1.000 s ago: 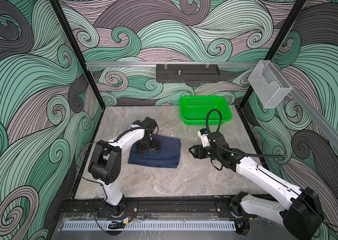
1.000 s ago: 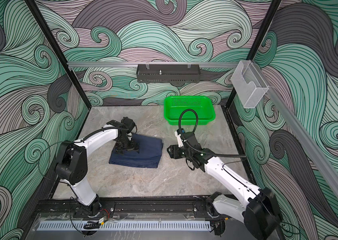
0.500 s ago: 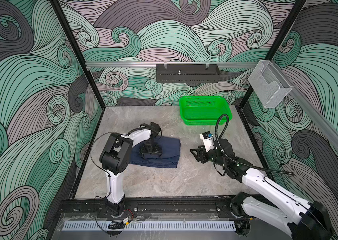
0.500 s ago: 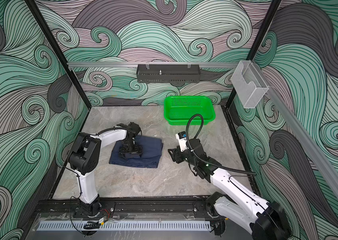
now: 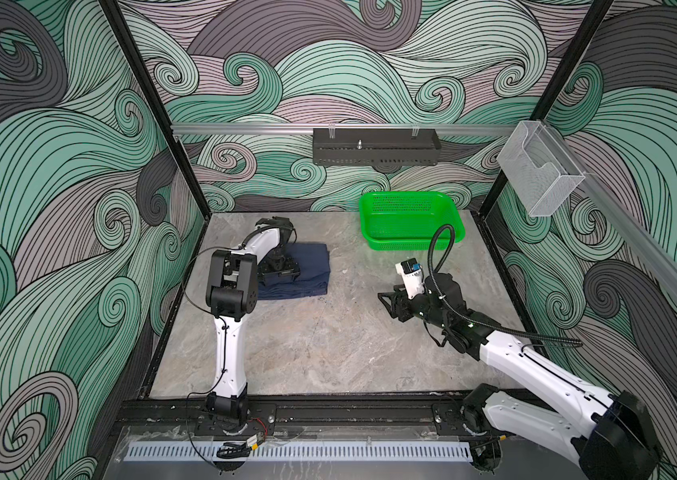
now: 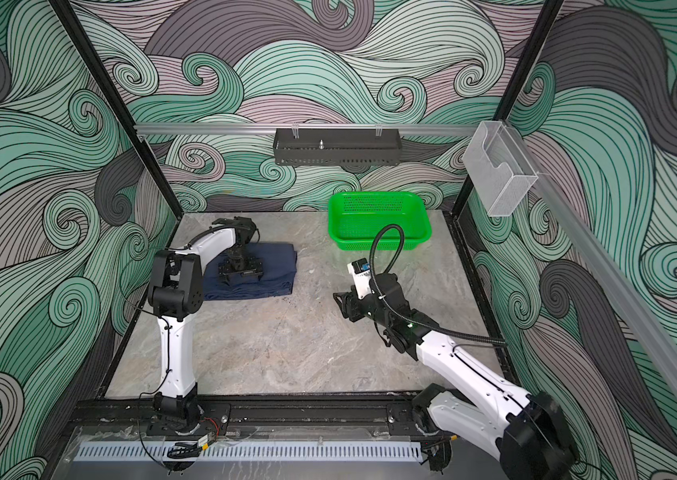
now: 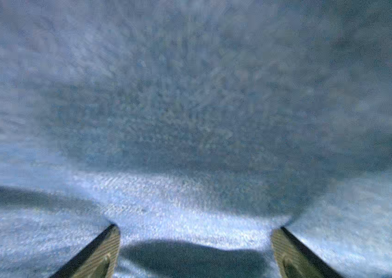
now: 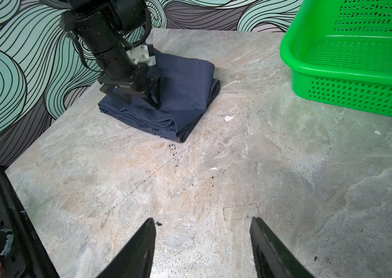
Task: Fold and stack the trousers
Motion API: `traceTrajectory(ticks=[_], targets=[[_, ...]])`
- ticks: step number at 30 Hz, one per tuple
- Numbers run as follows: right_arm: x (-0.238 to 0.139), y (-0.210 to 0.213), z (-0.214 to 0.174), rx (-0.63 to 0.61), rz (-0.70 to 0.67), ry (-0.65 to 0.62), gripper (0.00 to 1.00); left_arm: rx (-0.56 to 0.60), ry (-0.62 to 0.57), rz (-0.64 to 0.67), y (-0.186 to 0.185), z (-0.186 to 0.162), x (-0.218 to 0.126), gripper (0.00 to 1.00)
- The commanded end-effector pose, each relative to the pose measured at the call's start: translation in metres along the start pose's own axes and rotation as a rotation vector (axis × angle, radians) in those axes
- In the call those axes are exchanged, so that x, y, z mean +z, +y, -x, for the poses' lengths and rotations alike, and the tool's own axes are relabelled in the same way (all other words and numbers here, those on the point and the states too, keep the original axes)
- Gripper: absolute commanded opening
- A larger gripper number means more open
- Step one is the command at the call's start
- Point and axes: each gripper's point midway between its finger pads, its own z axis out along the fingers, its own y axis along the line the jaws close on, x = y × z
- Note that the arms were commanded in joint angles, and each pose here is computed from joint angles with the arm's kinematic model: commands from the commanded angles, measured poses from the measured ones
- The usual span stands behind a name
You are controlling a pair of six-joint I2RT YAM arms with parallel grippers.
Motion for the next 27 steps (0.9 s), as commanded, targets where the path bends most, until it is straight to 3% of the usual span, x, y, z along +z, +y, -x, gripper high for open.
traceTrajectory(ticks=[1, 9, 13, 27], targets=[[0.002, 0.005, 0.024, -0.045, 0.006, -0.058, 0.63, 0.009, 0.015, 0.147, 0.042, 0.024, 0.011, 0.99], [0.021, 0.005, 0.027, -0.061, 0.012, -0.034, 0.63, 0.001, -0.014, 0.140, 0.069, 0.089, 0.031, 0.99], [0.033, 0.005, 0.026, -0.065, 0.018, -0.016, 0.63, 0.034, -0.118, 0.149, 0.079, 0.122, 0.034, 0.99], [0.065, 0.004, 0.023, -0.067, 0.029, 0.032, 0.62, 0.066, -0.402, 0.157, 0.115, 0.199, -0.002, 0.99]])
